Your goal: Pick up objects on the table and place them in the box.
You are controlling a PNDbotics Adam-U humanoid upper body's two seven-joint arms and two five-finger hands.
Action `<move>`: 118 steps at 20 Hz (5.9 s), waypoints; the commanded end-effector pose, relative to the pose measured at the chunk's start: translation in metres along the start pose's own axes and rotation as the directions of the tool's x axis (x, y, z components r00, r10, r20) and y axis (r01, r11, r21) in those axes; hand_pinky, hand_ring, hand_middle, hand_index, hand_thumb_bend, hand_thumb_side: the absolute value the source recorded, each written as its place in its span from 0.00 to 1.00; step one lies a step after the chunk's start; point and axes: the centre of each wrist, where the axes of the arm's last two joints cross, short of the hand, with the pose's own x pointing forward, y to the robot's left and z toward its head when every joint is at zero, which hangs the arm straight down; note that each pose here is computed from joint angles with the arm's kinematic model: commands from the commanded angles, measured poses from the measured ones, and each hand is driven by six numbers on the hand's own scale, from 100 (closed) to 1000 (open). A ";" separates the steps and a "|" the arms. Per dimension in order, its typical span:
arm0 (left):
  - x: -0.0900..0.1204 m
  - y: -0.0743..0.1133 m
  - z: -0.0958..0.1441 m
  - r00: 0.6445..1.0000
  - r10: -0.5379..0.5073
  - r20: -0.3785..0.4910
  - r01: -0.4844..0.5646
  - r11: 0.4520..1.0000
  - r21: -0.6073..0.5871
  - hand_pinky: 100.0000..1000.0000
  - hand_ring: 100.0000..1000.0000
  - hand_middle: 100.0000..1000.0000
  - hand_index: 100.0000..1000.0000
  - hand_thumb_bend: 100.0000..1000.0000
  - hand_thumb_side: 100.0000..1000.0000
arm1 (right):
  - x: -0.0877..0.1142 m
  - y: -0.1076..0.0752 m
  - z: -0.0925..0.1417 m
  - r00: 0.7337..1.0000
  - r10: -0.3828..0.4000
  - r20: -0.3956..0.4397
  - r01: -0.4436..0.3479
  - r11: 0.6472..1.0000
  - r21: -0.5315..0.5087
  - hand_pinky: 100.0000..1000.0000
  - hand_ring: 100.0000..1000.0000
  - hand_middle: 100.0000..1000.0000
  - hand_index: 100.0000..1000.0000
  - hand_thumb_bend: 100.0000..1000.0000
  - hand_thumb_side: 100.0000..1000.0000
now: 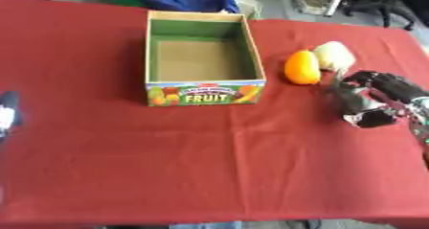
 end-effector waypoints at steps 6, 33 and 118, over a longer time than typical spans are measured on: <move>0.006 0.003 -0.004 1.000 -0.007 0.024 0.007 1.000 -0.004 0.55 0.51 0.43 0.56 0.47 0.40 | 0.000 -0.006 -0.008 0.998 0.040 -0.043 -0.040 0.999 0.006 0.74 0.77 0.78 0.89 0.28 0.48; 0.006 0.002 -0.003 1.000 -0.004 0.022 0.005 1.000 -0.005 0.55 0.51 0.43 0.56 0.47 0.40 | -0.001 0.006 -0.006 0.989 0.006 -0.146 -0.021 0.994 -0.104 0.40 0.38 0.31 0.47 0.00 0.28; 0.012 -0.014 -0.006 0.998 0.049 0.033 -0.048 0.998 -0.041 0.54 0.50 0.42 0.56 0.48 0.39 | 0.204 -0.163 -0.142 0.814 0.160 0.559 -0.148 0.987 -0.067 0.77 0.86 0.95 0.96 0.26 0.60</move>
